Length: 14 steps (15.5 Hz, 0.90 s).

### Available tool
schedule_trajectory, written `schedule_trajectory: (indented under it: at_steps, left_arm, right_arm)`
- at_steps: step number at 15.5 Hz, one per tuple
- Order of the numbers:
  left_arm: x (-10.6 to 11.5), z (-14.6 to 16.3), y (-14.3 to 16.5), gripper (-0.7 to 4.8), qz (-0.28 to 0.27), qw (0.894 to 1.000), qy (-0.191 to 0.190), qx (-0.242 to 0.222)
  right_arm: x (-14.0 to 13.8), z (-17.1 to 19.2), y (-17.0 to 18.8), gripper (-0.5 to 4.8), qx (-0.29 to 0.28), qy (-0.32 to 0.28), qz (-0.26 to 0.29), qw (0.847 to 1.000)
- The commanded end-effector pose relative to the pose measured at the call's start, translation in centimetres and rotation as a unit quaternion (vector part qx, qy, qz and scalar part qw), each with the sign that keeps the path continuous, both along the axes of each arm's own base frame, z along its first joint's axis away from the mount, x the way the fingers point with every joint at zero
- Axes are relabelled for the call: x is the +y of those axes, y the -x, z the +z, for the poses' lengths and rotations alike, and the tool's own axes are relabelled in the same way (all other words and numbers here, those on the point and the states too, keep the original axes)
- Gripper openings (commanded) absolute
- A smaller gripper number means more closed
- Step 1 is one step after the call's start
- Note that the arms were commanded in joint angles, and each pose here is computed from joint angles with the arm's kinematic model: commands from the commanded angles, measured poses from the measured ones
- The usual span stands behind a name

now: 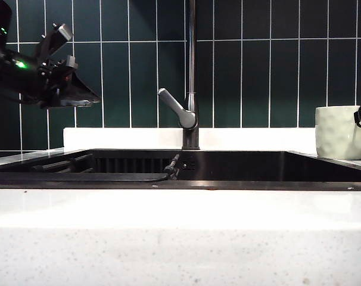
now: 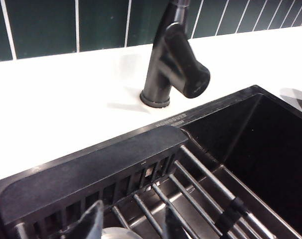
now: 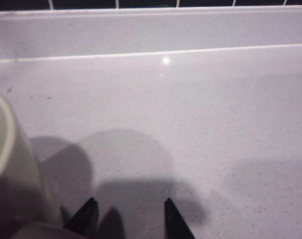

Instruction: Pick up the mug next to the sink, go to the faucet to get some water, pour the water into the sink, and finally put the mug back to its place.

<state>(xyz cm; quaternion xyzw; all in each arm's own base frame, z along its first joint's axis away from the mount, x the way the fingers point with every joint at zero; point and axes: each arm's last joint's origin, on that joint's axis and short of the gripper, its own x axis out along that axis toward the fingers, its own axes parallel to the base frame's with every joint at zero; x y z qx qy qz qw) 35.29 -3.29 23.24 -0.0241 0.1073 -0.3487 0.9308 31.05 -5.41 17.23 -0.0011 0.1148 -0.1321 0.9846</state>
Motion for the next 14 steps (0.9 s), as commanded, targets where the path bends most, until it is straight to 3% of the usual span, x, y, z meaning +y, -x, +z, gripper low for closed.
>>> schedule_trajectory:
  at_steps: [1,3,9,14]
  left_arm:
    - [-0.6,0.1,-0.6,1.49,-0.021,1.000,0.007,-0.003]
    - [-1.0,0.0,-0.6,1.49,-0.028,1.000,0.007,-0.003]
    - [-1.5,0.0,-0.5,1.49,-0.054,0.998,0.016,0.002]
    - [-1.6,0.1,-0.5,1.49,-0.066,0.998,0.022,0.003]
  right_arm:
    - [-0.1,0.0,-0.2,1.76,-0.008,-0.001,0.010,1.000]
    - [-0.1,0.1,-0.2,1.58,-0.006,0.008,0.017,1.000]
    - [-0.1,0.1,-0.2,0.06,-0.009,0.008,0.020,1.000]
    - [0.0,1.1,0.0,-0.01,-0.031,0.010,0.031,0.999]
